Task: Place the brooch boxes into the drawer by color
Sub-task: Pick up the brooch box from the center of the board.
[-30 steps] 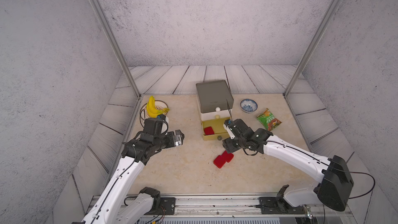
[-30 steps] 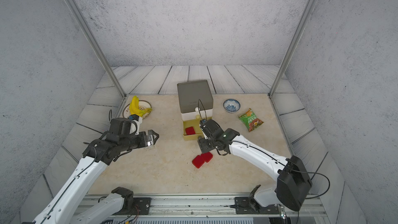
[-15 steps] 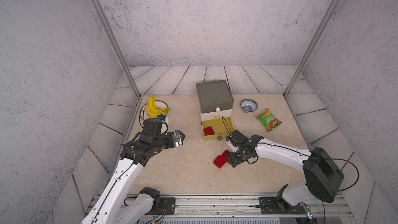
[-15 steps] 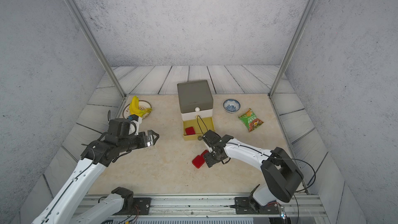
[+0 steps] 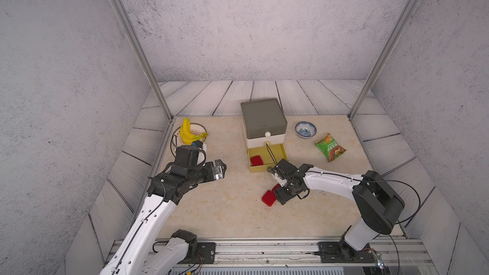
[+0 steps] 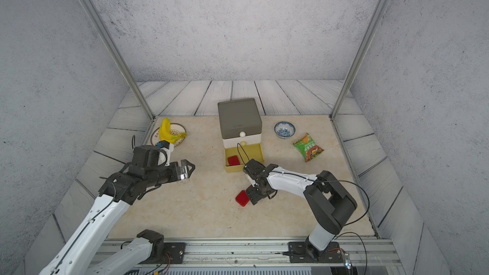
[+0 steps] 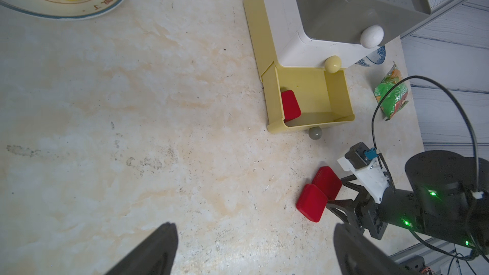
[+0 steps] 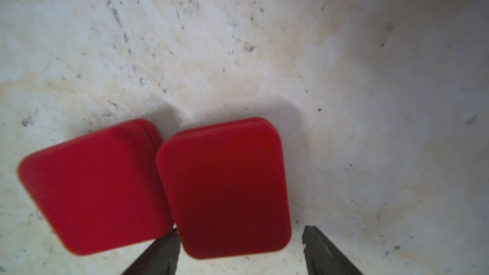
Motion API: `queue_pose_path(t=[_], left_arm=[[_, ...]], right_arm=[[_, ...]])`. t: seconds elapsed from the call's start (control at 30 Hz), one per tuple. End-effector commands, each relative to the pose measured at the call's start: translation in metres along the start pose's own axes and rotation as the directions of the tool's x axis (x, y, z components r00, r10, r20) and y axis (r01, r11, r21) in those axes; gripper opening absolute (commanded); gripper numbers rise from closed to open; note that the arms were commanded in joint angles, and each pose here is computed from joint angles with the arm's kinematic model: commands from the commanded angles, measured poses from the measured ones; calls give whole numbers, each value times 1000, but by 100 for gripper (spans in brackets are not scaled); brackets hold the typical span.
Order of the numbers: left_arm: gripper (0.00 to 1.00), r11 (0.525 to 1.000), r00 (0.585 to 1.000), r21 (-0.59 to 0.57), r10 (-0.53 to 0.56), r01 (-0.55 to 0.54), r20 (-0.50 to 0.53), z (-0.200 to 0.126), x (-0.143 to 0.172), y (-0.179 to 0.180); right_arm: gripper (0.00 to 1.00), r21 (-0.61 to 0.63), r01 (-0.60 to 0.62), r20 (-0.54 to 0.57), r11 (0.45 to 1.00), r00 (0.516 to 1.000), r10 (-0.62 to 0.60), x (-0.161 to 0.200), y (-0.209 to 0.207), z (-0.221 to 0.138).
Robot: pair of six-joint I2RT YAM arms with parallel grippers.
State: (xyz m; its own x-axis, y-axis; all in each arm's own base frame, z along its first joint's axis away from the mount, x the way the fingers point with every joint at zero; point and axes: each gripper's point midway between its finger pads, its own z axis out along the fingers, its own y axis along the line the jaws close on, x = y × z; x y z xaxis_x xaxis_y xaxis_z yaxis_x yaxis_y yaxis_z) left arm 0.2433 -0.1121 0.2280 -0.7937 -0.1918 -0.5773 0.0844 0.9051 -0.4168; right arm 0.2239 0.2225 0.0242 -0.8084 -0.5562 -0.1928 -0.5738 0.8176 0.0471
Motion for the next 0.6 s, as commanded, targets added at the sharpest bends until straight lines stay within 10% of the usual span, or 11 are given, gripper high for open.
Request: queue_pose_path(t=[0.0,0.57], left_arm=[[98,1000,1000,2,23,-23,11,-5,-5,-4],[98,999,999,-6,36,-36,4,-2,-6,-3]], right_arm=[[78,21,21,27,1000,999,-22,-15,-3,-1],[50,2,10,103,1000,995,-10,-35,2,-30]])
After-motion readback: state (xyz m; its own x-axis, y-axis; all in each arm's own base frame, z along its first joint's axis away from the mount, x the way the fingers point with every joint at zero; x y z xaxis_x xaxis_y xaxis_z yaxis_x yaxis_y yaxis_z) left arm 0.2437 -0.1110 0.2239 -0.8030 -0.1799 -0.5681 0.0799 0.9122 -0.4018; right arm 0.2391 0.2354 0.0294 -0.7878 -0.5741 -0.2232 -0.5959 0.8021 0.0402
